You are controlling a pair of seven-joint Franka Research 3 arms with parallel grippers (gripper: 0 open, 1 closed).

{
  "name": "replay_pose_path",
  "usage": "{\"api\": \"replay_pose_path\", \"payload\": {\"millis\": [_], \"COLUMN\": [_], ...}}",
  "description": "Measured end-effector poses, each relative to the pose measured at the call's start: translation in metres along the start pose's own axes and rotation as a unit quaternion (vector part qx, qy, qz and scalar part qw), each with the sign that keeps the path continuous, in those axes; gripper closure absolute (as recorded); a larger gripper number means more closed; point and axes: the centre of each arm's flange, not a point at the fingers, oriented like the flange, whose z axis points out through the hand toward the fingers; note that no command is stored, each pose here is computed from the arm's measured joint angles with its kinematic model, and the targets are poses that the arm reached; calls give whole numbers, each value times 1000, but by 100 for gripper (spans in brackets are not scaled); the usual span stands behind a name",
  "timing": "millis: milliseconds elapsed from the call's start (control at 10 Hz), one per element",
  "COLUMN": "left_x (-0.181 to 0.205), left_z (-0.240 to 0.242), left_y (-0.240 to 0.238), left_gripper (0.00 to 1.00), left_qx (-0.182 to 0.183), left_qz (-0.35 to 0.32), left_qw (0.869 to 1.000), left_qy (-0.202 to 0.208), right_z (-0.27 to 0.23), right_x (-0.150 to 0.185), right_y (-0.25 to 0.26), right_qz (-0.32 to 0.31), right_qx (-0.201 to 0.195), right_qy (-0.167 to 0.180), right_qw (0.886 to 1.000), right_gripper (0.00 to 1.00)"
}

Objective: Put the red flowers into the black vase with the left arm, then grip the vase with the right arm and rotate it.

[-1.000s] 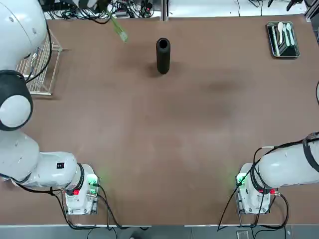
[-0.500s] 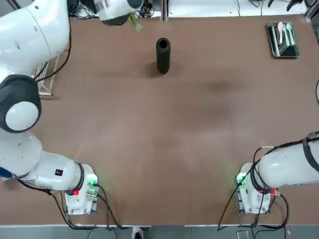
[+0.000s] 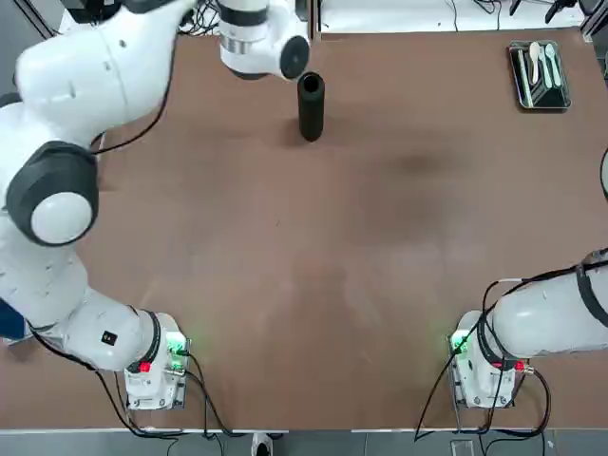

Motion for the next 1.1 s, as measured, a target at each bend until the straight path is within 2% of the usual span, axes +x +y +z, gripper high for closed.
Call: {"api": "replay_pose_path", "payload": {"millis": [200,500,800,1100], "left_x": [-25,-65,-89,-100], "left_z": [-13,-29,-34,-27], "left_y": [28,52,53,50], "left_gripper": [93,93,93,93], "left_qx": [-24,-54,-43,-34], "left_qz": [19,40,59,66], "left_qw": [999,997,996,996], "left_qy": [26,29,50,50], "right_z": [2,3,4,4], "right_x": [1,1,1,1], "right_y": [0,0,0,0], "right_qz": [0,0,0,0], "right_qx": [0,-1,-1,-1], "right_qy": [-1,-2,-1,-2], "right_qw": [1000,1000,1000,1000], "right_gripper": [0,0,0,0]}}
